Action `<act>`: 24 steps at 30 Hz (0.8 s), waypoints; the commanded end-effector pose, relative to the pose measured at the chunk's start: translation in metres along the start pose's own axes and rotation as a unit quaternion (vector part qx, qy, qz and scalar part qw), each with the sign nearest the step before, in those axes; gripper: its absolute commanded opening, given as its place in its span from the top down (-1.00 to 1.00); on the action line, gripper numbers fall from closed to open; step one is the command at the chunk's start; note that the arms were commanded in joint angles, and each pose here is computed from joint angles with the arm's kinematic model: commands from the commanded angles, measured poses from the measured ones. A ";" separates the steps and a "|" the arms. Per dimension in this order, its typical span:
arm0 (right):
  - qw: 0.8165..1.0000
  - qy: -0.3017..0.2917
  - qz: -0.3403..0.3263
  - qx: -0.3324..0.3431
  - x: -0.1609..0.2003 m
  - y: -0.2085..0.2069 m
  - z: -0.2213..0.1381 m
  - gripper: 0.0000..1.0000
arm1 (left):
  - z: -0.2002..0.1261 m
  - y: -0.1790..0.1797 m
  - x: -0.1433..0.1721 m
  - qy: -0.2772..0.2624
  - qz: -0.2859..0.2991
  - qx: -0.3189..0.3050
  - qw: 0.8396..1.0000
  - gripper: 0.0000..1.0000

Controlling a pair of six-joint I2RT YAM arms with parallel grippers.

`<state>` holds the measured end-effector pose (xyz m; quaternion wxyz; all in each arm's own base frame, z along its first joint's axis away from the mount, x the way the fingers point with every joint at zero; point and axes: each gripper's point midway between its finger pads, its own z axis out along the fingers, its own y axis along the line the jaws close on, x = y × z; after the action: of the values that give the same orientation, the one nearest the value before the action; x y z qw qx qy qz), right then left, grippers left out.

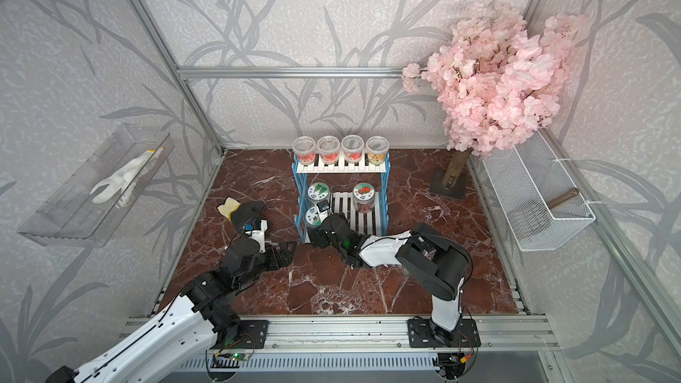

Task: Place the seed container on the shelf
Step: Place the seed jar on the shelf.

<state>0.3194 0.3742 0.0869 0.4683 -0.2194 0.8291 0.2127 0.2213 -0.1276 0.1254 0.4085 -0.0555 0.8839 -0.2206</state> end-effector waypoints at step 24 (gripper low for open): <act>1.000 -0.008 0.012 -0.028 -0.002 0.007 -0.011 -0.76 | 0.001 -0.009 -0.006 -0.001 0.000 0.016 1.000 -1.00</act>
<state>0.3103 0.3702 0.0803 0.4546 -0.2243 0.8330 0.2218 0.2205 -0.1316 0.1225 0.3996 -0.0502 0.8870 -0.2259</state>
